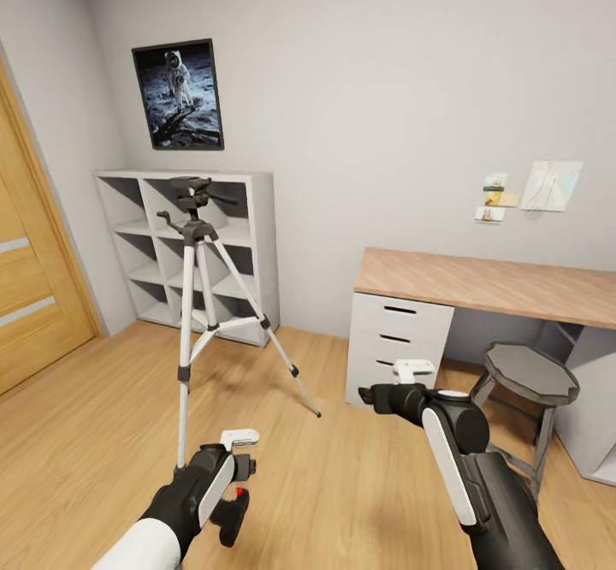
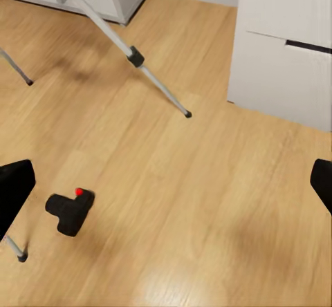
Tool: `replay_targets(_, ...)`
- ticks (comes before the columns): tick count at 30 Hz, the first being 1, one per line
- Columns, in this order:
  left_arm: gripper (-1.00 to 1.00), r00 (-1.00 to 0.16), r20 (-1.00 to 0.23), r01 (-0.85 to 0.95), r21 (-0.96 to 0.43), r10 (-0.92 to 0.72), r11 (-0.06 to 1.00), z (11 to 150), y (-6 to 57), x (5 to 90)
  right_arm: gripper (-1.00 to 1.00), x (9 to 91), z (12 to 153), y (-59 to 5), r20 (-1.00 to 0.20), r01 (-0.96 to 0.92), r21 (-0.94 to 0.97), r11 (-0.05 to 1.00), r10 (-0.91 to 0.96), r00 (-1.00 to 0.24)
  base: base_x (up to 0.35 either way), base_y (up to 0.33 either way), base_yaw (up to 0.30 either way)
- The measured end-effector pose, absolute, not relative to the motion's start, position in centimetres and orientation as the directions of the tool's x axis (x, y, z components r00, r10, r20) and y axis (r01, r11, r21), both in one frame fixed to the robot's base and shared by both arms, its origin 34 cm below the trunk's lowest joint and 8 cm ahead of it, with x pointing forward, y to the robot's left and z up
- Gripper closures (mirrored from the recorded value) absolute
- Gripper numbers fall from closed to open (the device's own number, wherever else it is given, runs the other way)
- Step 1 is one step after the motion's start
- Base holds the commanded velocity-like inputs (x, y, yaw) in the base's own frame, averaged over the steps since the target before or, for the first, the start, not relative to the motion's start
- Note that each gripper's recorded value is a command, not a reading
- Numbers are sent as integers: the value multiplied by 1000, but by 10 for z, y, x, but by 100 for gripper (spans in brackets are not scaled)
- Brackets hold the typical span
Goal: Attach the digital camera to the camera tripod in the bedroom.
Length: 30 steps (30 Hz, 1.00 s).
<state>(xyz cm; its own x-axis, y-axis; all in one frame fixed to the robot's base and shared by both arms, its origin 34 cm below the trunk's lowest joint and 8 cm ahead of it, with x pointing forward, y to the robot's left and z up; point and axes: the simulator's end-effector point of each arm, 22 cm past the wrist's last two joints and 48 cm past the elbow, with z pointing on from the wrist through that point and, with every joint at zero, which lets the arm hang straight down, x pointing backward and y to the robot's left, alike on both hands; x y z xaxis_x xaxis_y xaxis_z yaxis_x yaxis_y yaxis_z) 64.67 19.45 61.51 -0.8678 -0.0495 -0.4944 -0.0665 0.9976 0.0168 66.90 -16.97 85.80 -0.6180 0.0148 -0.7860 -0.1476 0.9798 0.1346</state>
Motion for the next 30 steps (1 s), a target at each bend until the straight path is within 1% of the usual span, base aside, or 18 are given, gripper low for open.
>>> replay_targets(2,-100,-851,-523,-72,22,-50,997,624,201,660,-100,670,861,-165,-789,-163,149,975,18,-614,0,0,0)
replay_targets(10,-100,-832,-553,-71,27,-44,997,635,209,675,-100,679,875,-169,-814,-175,146,974,18,-581,0,0,0)
replay_targets(30,-100,-834,-552,-1,-50,-29,999,594,207,672,-100,681,847,-173,-833,-187,136,973,9,-554,0,0,0)
